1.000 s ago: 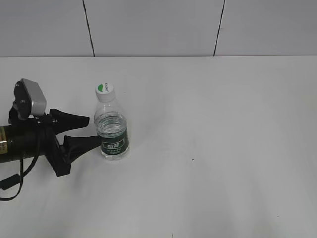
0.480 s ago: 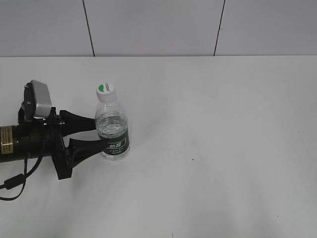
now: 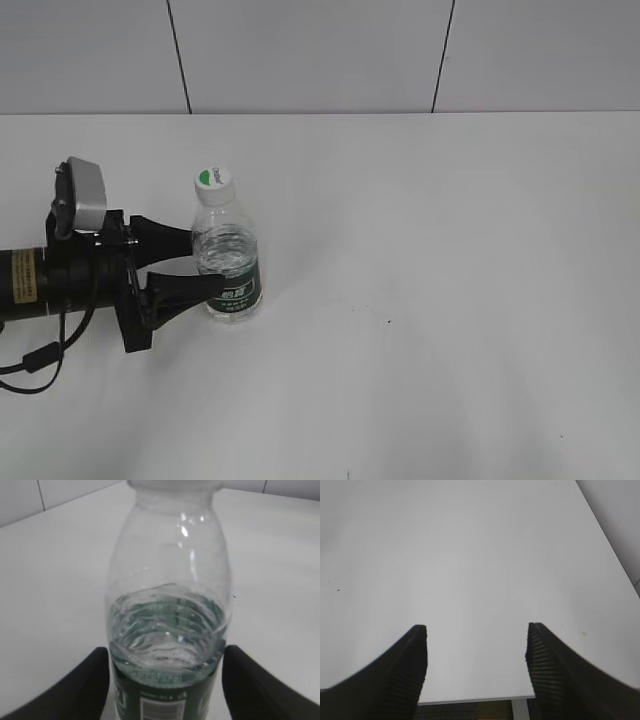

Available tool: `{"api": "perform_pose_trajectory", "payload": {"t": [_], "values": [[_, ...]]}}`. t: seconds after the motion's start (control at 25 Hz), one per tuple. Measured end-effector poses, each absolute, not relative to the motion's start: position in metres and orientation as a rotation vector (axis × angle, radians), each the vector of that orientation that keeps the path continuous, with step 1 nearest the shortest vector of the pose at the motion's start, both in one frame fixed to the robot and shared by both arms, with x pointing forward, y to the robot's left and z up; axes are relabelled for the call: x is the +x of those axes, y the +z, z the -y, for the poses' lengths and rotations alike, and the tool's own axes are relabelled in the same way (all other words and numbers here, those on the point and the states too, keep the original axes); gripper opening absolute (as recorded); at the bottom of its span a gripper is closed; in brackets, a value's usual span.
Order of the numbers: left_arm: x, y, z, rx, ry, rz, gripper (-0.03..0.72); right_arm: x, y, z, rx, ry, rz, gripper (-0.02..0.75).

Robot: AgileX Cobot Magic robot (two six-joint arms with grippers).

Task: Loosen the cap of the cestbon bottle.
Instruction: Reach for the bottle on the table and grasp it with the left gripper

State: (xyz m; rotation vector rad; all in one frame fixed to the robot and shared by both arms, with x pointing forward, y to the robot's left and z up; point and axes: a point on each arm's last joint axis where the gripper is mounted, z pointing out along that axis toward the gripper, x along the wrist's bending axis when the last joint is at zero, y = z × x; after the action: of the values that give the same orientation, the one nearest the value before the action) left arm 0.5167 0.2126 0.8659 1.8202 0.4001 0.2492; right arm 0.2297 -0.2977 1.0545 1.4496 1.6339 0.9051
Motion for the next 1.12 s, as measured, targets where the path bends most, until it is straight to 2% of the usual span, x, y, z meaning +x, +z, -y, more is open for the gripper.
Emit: {"api": "perform_pose_trajectory", "payload": {"t": [0.36, 0.76, 1.04, 1.12], "values": [[0.523, 0.849, -0.211, 1.827, 0.199, -0.389, 0.433, 0.230, 1.054, 0.298, 1.450, 0.905, -1.634, 0.479], [0.522, 0.848, -0.211, 1.833, 0.191, -0.384, 0.433, 0.230, 1.054, 0.298, 1.450, 0.905, -1.635, 0.479], [0.528, 0.849, -0.213, 1.792, 0.209, -0.493, 0.435, 0.230, 1.054, 0.298, 1.450, 0.905, -1.635, 0.479], [0.530, 0.850, -0.213, 1.782, 0.207, -0.518, 0.456, 0.230, 1.054, 0.298, 1.450, 0.905, -1.635, 0.479]]}}
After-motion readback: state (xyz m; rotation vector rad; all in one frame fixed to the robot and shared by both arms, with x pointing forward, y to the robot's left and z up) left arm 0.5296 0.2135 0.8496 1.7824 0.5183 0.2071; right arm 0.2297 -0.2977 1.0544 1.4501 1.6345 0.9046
